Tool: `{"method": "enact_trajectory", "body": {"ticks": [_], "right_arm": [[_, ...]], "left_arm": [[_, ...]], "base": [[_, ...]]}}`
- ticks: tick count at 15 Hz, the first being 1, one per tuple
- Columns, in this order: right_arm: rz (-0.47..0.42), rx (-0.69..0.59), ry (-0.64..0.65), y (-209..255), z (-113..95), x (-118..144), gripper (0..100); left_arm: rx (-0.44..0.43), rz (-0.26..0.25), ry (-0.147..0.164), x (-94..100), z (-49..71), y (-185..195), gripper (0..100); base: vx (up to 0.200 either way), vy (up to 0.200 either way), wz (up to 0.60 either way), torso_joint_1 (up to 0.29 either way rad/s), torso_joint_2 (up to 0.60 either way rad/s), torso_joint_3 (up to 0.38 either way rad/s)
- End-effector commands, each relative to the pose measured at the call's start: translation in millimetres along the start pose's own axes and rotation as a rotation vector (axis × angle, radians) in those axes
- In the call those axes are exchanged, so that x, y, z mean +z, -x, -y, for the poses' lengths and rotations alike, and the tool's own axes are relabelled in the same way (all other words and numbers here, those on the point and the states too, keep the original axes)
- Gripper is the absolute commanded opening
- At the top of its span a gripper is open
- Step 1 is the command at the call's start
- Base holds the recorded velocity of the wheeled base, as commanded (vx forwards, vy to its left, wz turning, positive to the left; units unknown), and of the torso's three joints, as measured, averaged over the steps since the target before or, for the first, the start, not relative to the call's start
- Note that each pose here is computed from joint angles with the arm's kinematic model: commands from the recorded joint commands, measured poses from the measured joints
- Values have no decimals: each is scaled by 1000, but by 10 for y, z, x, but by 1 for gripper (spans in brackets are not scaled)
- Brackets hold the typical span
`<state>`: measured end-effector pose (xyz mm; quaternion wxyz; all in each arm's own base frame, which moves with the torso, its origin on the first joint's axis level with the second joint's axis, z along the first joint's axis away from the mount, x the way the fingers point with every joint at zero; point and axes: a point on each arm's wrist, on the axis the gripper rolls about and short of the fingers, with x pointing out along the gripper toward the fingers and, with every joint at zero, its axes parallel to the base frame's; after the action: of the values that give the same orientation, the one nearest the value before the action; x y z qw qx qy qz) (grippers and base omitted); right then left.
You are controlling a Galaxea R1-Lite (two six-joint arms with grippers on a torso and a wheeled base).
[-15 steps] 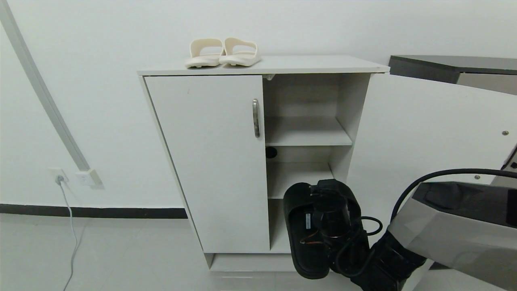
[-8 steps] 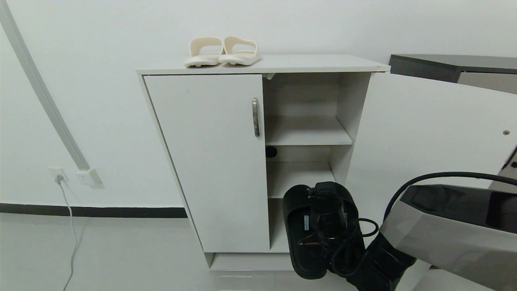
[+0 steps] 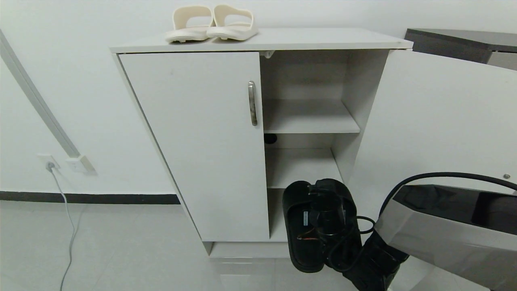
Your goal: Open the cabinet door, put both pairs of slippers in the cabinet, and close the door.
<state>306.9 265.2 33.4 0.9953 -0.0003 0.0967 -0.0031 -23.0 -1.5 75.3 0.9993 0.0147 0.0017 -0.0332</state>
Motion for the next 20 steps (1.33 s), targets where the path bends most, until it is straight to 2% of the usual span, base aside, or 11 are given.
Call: {"method": "enact_trajectory", "body": {"ticks": [1, 7, 10, 20], "right_arm": [[-1, 1, -1, -5, -4, -7, 0], [53, 14, -31, -63, 9, 32, 0], [154, 18, -16, -150, 43, 7, 0], [162, 16, -10, -181, 68, -11, 0]], "left_arm": [[0, -2, -1, 0, 0, -1, 0], [2, 0, 0, 1, 0, -1, 0], [2, -2, 1, 0, 0, -1, 0], [2, -2, 2, 0, 0, -1, 0]], "base": [[0, 0, 0, -2, 2, -193], [0, 0, 0, 0, 2, -187], [0, 0, 0, 4, 1, -22], [0, 0, 0, 0, 0, 0]]}}
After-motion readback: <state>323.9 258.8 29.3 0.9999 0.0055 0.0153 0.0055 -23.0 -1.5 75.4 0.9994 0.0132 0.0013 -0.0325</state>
